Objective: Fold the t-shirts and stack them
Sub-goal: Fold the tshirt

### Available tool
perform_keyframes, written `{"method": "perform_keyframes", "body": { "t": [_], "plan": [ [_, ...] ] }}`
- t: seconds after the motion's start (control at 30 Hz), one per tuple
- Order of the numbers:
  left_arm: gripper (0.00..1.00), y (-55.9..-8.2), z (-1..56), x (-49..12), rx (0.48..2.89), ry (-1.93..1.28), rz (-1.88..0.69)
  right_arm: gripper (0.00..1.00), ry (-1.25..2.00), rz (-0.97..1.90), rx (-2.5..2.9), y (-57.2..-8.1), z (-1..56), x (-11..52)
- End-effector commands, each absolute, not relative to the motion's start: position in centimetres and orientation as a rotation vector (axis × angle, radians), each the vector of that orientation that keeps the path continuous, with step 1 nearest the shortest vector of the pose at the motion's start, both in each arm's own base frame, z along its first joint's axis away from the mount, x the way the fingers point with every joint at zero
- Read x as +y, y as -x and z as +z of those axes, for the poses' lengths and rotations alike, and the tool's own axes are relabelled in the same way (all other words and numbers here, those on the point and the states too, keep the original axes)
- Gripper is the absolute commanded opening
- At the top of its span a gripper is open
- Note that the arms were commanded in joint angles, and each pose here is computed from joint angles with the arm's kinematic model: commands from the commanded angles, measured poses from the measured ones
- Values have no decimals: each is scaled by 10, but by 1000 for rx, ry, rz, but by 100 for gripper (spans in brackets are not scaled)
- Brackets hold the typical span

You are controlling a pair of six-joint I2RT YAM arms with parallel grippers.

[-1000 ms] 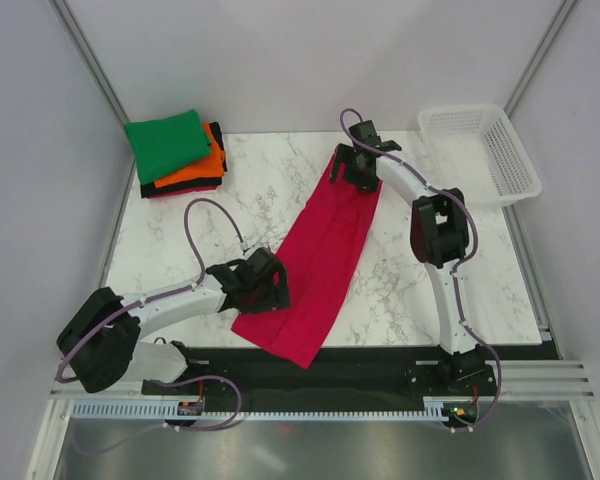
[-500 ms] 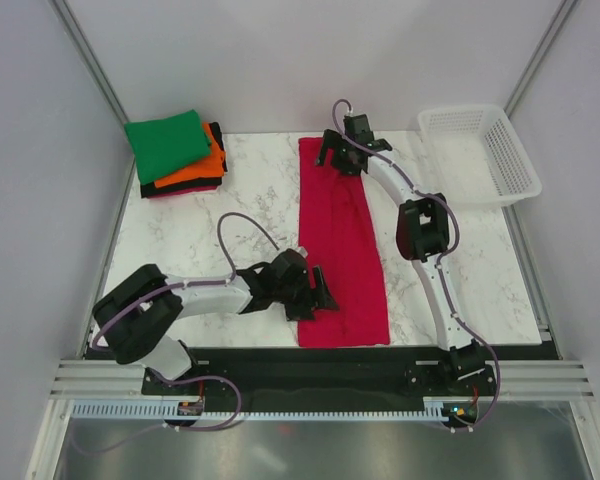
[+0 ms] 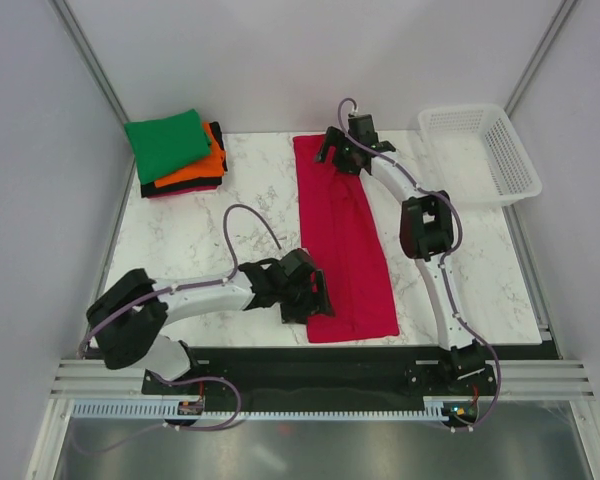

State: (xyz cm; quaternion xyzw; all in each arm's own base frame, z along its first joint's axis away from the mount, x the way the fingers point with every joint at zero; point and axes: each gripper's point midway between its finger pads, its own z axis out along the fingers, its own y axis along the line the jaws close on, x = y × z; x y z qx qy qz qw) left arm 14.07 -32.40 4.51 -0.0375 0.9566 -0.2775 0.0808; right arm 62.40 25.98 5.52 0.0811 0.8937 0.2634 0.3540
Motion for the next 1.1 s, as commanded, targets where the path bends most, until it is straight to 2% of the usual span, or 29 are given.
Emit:
{"method": "perform_keyframes", "body": {
  "t": [0.0, 0.03, 0.1, 0.13, 0.2, 0.23, 0.27, 0.4, 0.43, 0.47, 0.5, 0.57, 0.63, 0.67, 0.7, 0.77, 1.07],
  "plan": [
    [81, -148, 78, -294, 2771, 83, -695, 98, -206, 746, 2298, -612, 104, 255],
    [81, -145, 83, -289, 2767, 84, -687, 98, -176, 785, 2253, -607, 140, 257],
    [81, -147, 103, -283, 2706, 92, -728, 98, -167, 784, 2251, -593, 157, 253],
    [81, -145, 107, -278, 2698, 110, -729, 98, -135, 789, 2195, -583, 198, 250],
    [82, -143, 114, -270, 2663, 142, -753, 98, -153, 715, 2256, -556, 191, 233],
    [82, -139, 108, -263, 2674, 180, -744, 98, -150, 685, 2228, -533, 226, 221],
    [82, -136, 106, -260, 2675, 201, -754, 98, -218, 556, 2319, -511, 191, 198],
    [82, -128, 95, -253, 2672, 280, -800, 98, -318, 343, 2463, -409, 157, 144],
    [82, -123, 85, -251, 2688, 287, -796, 98, -328, 351, 2430, -384, 172, 136],
    [82, -121, 84, -253, 2688, 286, -822, 98, -380, 310, 2535, -343, 128, 125],
    [81, -123, 85, -261, 2665, 288, -874, 93, -392, 346, 2482, -323, 141, 120],
    [81, -120, 71, -263, 2684, 304, -878, 91, -455, 342, 2553, -272, 103, 109],
    [80, -116, 67, -274, 2694, 302, -932, 86, -462, 392, 2523, -243, 104, 106],
    [79, -112, 56, -274, 2723, 301, -912, 85, -462, 415, 2579, -221, 86, 107],
    [79, -111, 54, -277, 2726, 298, -917, 79, -473, 430, 2593, -211, 81, 107],
    [78, -107, 46, -284, 2740, 293, -928, 75, -452, 458, 2641, -184, 67, 109],
    [75, -103, 29, -290, 2768, 307, -900, 60, -455, 542, 2761, -125, 18, 124]
  ]
}}
